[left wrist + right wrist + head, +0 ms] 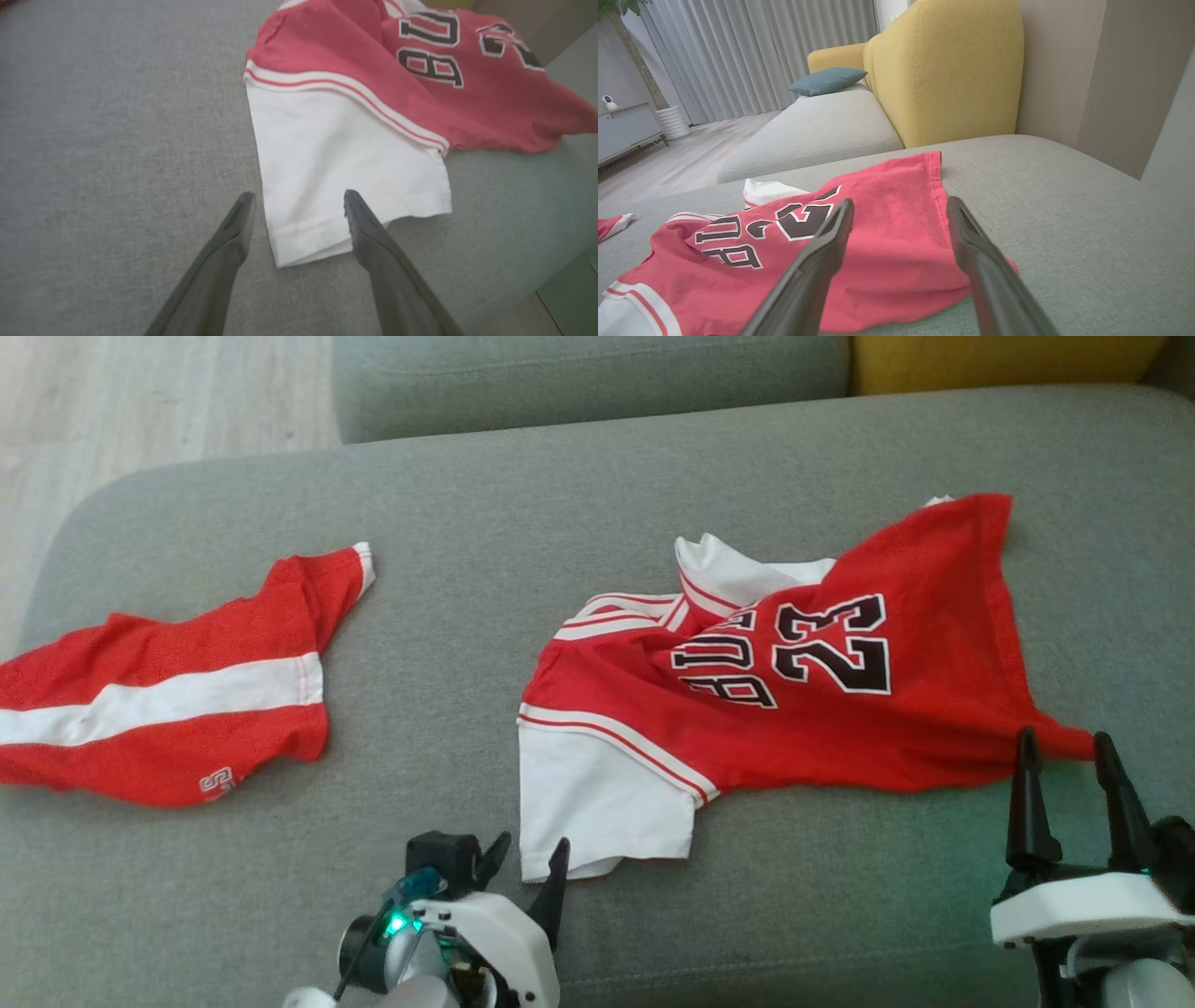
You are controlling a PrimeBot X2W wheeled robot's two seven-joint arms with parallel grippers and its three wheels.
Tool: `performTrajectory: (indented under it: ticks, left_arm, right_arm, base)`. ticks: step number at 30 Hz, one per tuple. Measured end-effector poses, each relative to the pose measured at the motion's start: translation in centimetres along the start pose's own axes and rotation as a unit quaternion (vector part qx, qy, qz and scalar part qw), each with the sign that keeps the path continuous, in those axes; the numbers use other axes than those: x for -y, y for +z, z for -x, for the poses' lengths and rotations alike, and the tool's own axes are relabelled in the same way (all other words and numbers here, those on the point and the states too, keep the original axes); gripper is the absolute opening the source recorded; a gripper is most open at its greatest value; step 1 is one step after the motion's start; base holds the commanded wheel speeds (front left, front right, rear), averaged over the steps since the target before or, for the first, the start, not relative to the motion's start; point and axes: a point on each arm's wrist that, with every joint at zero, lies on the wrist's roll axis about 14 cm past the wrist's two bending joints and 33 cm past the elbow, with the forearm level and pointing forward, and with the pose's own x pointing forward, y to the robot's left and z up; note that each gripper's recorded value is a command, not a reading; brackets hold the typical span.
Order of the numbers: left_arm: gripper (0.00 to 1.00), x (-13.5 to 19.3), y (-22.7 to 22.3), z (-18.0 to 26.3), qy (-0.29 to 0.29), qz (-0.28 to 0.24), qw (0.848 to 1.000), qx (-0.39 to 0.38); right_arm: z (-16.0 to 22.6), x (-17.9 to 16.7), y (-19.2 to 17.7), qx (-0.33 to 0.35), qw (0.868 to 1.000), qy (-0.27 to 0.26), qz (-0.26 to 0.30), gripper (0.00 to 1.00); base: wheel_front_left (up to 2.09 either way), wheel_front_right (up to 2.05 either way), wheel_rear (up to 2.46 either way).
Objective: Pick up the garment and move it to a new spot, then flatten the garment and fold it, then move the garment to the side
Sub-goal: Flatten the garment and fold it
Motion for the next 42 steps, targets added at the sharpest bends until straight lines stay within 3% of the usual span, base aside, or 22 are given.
performTrajectory:
  ticks: [5, 16, 17, 18, 23, 28, 36, 42]
  left_arm:
    - [1.0, 0.0, -2.1, -0.6, 0.001, -0.017, 0.999, -0.049]
    - [1.0, -0.4, -1.9, -2.2, 0.005, -0.042, 0.997, -0.07]
    - [0.43, -0.2, -2.0, -2.2, 0.002, -0.04, 0.997, -0.073]
    - [0.0, -0.2, -2.0, -2.2, -0.001, -0.038, 0.997, -0.073]
    - [0.0, 0.3, -1.1, -2.2, -0.012, -0.015, 0.998, -0.052]
    - [0.0, -0.2, 4.3, -2.3, -0.002, 0.022, 0.997, 0.069]
    - [0.0, -1.2, 9.5, -1.7, 0.012, 0.031, 0.986, 0.161]
    - [0.0, -2.5, 11.8, -1.1, 0.035, 0.032, 0.978, 0.202]
  right_arm:
    - [0.2, 0.6, -0.4, -0.006, 1.0, -0.01, 0.001, 1.0]
    - [0.1, 1.3, -0.5, -0.004, 1.0, -0.021, 0.001, 1.0]
    - [0.1, 1.4, -0.6, -0.005, 1.0, -0.022, 0.001, 1.0]
    - [0.1, 1.5, -0.6, -0.006, 1.0, -0.024, 0.001, 1.0]
    - [-0.3, 2.1, -0.8, -0.01, 0.999, -0.034, -0.001, 1.0]
    - [-0.4, 2.4, -2.4, -0.046, 0.998, -0.04, -0.005, 1.0]
    - [-0.4, 1.2, -5.0, -0.099, 0.995, -0.022, -0.009, 1.0]
    - [0.3, 2.6, -6.8, -0.135, 0.99, -0.043, 0.0, 1.0]
  base:
    - [0.0, 0.0, 0.0]
    - [0.0, 0.0, 0.0]
    - [0.0, 0.0, 0.0]
    - [0.0, 0.0, 0.0]
    - [0.0, 0.0, 0.0]
    - [0.0, 0.0, 0.0]
    - [0.0, 0.0, 0.0]
    - [0.0, 0.0, 0.0]
